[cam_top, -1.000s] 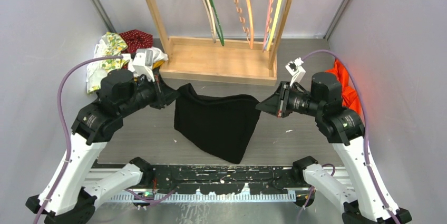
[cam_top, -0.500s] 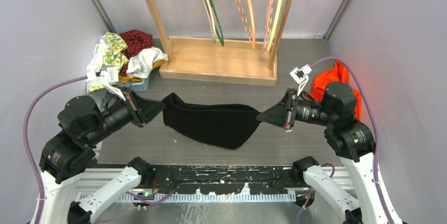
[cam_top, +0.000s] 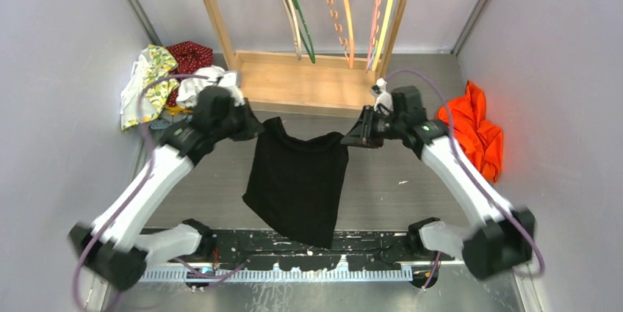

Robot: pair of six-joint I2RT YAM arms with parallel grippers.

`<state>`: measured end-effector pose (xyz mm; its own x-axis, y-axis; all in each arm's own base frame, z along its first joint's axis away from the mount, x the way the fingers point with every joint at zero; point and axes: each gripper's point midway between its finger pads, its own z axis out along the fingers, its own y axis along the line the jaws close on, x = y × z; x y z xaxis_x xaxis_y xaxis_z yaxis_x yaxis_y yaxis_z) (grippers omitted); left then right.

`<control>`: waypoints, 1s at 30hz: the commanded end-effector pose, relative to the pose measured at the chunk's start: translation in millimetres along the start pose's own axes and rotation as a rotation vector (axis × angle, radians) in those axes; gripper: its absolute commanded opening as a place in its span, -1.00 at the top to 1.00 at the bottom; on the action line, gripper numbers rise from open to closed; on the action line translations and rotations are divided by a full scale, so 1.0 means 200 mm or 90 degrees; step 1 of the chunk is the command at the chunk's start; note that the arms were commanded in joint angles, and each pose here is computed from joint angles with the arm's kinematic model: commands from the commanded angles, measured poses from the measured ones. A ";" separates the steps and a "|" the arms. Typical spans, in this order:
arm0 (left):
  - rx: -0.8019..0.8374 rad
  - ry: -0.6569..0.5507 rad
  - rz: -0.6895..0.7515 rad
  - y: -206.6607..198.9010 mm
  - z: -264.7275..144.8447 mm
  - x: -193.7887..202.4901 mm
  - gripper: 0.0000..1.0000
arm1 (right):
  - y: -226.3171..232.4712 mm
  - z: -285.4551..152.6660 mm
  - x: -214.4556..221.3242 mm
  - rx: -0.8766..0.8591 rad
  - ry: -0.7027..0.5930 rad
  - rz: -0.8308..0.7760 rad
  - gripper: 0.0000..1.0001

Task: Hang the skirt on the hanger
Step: Flatten out the skirt at the center of the board.

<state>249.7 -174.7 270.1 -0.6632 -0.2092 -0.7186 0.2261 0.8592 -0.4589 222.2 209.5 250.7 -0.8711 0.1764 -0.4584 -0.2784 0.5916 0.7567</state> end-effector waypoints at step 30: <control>-0.213 0.093 -0.147 0.61 0.50 0.46 0.41 | -0.58 0.56 -0.18 0.203 -0.010 -0.018 0.27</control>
<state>296.2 -129.2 77.0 -0.8080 -0.2875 -0.5143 -0.1459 0.9433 -0.2980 305.8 206.0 136.1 -0.8765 0.1720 -0.4496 -0.1333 0.8107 0.5701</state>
